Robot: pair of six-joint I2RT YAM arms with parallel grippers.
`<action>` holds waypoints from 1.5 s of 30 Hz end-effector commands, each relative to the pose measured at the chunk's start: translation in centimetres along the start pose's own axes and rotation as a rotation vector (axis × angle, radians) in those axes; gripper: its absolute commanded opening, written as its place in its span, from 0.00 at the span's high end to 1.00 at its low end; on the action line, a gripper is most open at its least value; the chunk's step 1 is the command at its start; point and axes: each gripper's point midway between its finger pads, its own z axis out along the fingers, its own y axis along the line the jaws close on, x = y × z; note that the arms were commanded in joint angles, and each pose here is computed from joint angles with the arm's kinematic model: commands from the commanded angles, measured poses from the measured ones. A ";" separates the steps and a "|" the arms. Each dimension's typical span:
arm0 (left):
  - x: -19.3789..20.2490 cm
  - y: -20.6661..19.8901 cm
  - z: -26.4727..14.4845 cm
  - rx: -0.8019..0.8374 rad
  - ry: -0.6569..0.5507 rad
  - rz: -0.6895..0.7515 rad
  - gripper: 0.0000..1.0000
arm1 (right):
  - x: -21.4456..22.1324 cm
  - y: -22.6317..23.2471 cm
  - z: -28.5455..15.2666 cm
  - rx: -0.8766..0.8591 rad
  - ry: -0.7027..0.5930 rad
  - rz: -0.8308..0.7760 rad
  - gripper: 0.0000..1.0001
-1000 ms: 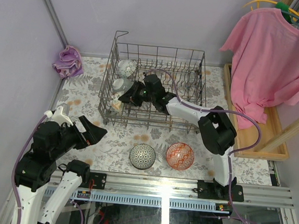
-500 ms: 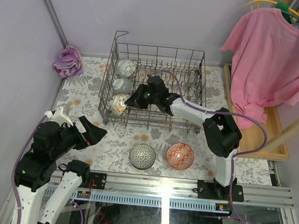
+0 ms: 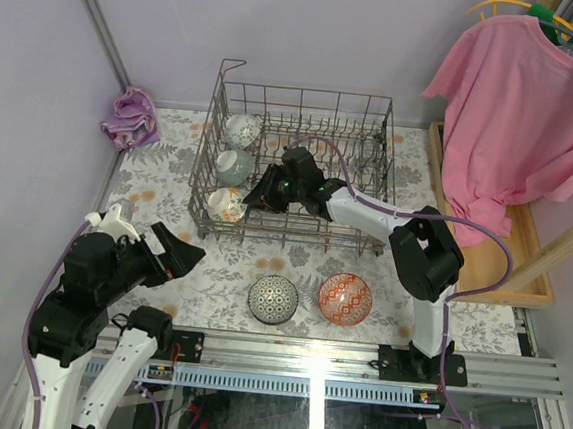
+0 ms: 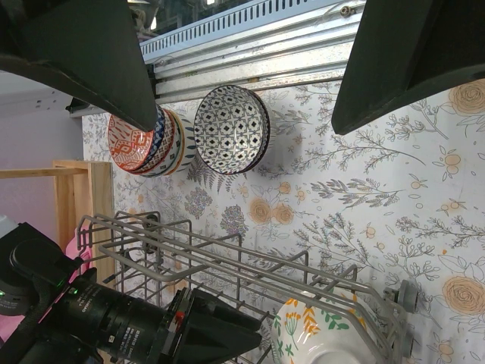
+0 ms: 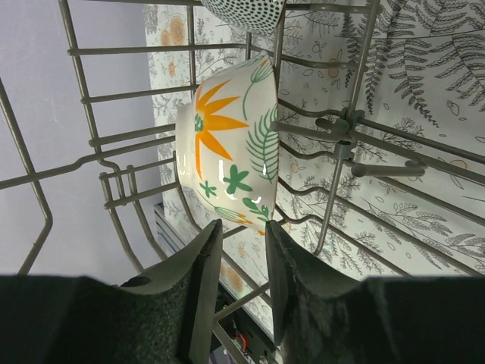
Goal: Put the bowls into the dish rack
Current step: Turn the bowl upside down on the dish rack, then adjust the bowl at the center of the board.
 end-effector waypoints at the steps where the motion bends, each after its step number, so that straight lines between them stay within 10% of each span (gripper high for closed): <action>1: 0.9 -1.2 -0.6 0.058 0.060 0.006 0.00 | -2.6 5.0 -3.8 -0.077 -0.080 -0.110 0.61; 11: 0.1 -1.4 -0.6 0.046 0.046 0.020 0.00 | -4.4 10.6 -11.0 -0.121 -0.173 -0.332 0.29; 15: -0.2 -1.6 -0.5 0.046 0.046 0.023 0.00 | -3.5 12.2 -15.5 -0.147 -0.180 -0.417 0.01; 30: -0.7 -2.0 -1.0 0.041 0.049 0.058 0.00 | 6.0 3.4 -28.9 -0.011 -0.050 -0.581 0.00; 45: -0.3 -1.4 2.0 0.048 0.097 0.054 0.00 | 12.9 -8.9 -29.0 0.141 0.094 -0.506 0.16</action>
